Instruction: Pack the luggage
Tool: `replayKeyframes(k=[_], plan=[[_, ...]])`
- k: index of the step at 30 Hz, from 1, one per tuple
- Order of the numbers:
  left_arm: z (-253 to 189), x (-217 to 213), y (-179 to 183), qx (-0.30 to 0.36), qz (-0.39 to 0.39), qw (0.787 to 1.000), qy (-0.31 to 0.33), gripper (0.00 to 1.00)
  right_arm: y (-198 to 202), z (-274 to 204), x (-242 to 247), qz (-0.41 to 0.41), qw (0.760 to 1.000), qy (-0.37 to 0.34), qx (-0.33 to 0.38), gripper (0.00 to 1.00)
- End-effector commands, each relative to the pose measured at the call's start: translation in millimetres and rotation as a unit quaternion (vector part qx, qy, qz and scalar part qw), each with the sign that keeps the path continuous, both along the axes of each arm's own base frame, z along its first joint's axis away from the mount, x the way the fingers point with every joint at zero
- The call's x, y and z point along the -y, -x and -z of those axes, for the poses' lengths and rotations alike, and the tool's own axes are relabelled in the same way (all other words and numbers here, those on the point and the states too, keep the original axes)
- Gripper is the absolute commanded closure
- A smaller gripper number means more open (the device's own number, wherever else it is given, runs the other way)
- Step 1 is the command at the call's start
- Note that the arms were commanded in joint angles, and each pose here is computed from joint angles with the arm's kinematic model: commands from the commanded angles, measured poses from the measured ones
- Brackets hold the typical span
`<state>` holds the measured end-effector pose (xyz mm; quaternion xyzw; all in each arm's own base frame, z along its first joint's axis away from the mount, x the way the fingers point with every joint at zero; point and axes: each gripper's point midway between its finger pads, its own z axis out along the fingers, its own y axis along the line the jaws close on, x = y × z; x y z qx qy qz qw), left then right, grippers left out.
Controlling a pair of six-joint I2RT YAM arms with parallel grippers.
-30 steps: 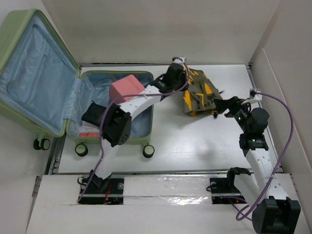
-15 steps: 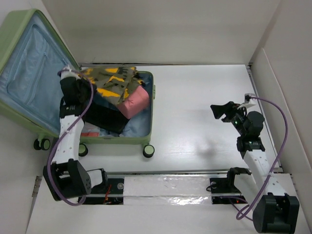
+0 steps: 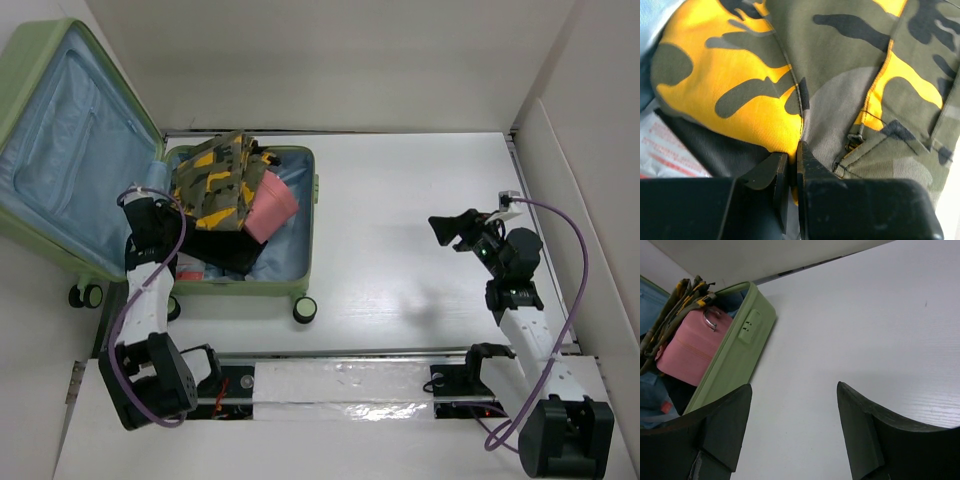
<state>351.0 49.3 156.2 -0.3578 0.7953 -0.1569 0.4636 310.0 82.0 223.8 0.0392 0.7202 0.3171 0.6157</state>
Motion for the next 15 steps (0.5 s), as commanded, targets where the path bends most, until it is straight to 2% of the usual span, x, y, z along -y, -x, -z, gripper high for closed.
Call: replayKeyframes(k=[1,8,14,15], plan=[[-12,11,18,0.024,0.010,1.000,0.005,1.00,0,-23,-2,-0.011,0.999,0.010,0.046,0.25],[-14,18,56,0.028,0.012,0.999,-0.017,1.00,2,-25,-2,-0.011,0.999,0.011,0.047,0.25],[4,19,50,-0.006,0.020,1.000,-0.001,0.99,1,-23,-4,-0.018,0.999,0.012,0.045,0.25],[5,19,47,-0.004,0.022,1.000,-0.001,0.76,1,-23,-4,-0.020,0.999,0.012,0.044,0.25]])
